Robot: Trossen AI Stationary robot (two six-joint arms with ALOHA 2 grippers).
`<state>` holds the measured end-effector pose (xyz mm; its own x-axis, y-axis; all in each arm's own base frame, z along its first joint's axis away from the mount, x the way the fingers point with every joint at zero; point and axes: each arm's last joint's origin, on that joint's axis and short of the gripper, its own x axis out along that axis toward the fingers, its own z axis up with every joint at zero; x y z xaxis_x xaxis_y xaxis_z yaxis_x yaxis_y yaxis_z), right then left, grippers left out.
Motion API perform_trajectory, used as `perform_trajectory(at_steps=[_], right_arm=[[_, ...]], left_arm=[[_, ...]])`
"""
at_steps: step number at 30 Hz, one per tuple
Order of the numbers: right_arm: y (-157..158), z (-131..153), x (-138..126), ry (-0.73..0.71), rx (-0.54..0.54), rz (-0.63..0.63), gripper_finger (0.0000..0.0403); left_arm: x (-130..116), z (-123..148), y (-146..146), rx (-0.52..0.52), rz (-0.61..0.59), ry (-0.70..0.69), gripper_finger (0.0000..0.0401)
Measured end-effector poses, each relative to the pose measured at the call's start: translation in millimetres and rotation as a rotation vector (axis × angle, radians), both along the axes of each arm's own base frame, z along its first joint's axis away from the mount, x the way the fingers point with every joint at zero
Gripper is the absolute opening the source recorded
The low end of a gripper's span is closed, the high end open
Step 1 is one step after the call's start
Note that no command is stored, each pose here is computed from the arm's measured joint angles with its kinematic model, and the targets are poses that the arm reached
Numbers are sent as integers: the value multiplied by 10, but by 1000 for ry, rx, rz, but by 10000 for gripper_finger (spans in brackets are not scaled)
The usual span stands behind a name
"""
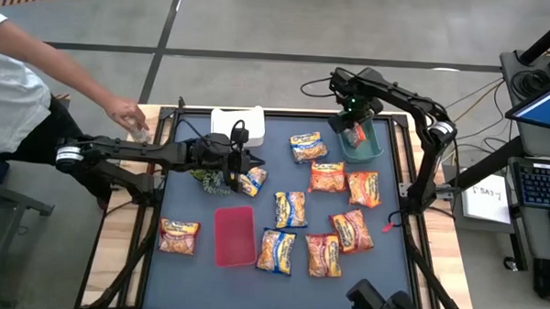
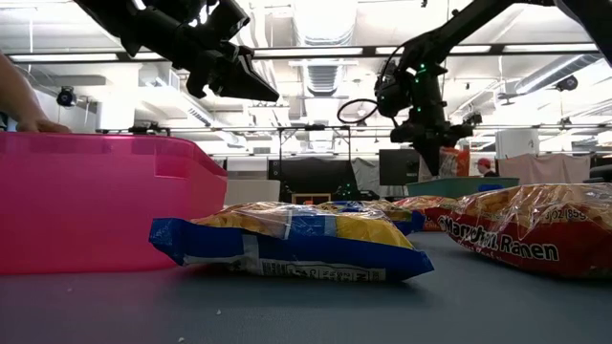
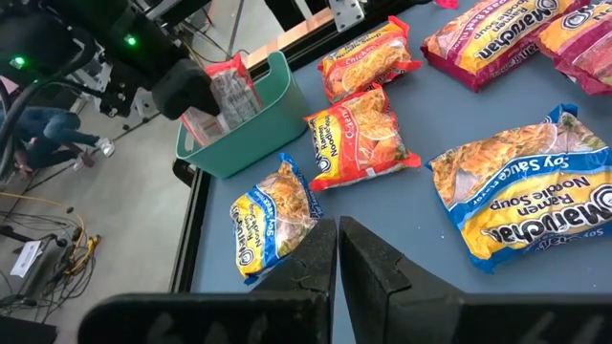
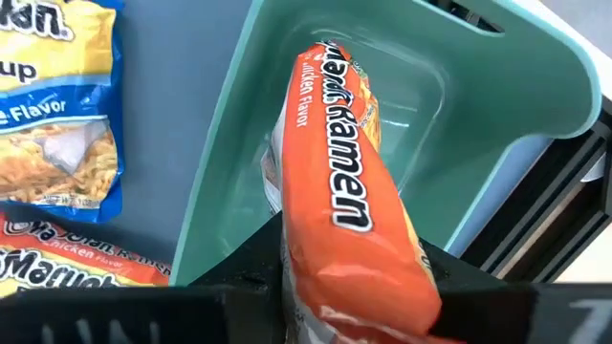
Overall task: Sort Maruchan noodles
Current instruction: Put the left orange noodle pack into the green bin
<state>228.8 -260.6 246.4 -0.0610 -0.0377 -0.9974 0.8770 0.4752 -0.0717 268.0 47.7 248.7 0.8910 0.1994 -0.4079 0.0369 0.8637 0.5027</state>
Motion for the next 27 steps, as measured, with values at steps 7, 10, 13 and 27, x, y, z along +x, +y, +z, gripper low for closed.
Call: perform_trajectory(at_steps=[7,10,13,27], right_arm=[[-19,-16,17,-9,-10,13,145],[-21,-16,18,-10,-12,14,157],[-21,-16,18,-10,-12,14,165],[-5,35,4,-17,-20,3,95]], left_arm=[[1,-1,0,0,0,0,0],[0,0,0,0,0,0,0],[0,-1,0,0,0,0,0],[0,0,0,0,0,0,0]])
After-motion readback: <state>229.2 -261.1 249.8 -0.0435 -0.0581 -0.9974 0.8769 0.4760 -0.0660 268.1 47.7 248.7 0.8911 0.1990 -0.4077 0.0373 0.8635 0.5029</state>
